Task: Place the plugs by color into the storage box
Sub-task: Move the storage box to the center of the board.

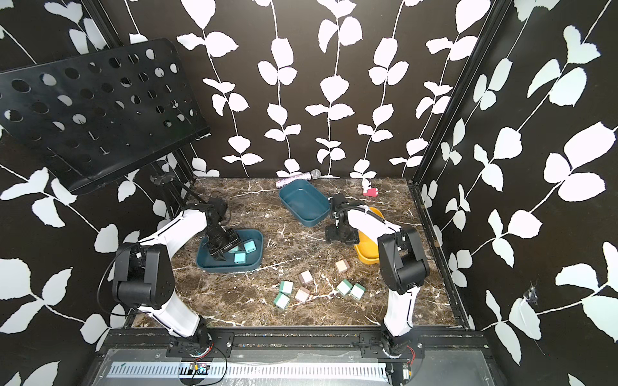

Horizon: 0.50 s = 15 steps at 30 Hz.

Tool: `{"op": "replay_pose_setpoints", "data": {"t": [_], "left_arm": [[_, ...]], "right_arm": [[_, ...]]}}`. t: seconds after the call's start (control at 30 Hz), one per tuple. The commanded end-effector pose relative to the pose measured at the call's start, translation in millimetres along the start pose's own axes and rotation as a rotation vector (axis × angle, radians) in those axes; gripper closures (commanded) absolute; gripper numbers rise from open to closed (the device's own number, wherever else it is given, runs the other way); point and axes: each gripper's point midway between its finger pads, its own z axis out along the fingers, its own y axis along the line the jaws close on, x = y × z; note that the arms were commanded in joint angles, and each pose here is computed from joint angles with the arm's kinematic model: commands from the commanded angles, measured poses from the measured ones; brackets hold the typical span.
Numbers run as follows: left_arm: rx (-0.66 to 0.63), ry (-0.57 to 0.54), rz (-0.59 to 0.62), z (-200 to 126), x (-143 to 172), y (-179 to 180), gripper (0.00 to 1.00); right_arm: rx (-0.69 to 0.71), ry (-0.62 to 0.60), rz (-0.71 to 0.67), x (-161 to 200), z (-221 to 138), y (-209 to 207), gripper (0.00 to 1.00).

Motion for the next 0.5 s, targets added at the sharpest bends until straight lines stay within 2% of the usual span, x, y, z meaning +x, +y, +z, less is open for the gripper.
{"op": "replay_pose_setpoints", "data": {"t": [0.0,0.13,0.23,0.3,0.47], "left_arm": [[0.006,0.005,0.003,-1,4,-1,0.31],[0.01,0.001,0.004,-2,2,-3,0.31],[0.008,0.007,0.008,0,1,-4,0.31],[0.004,0.013,0.011,2,2,-3,0.31],[-0.001,0.018,0.016,4,3,-1,0.31]], "right_arm": [[0.001,-0.004,-0.019,12,-17,6,0.15],[-0.048,0.001,0.001,34,-28,30,0.15],[-0.042,0.049,-0.026,59,-34,42,0.15],[-0.023,0.093,-0.024,80,-31,39,0.14],[-0.042,0.121,0.064,107,-32,31,0.14]]}}
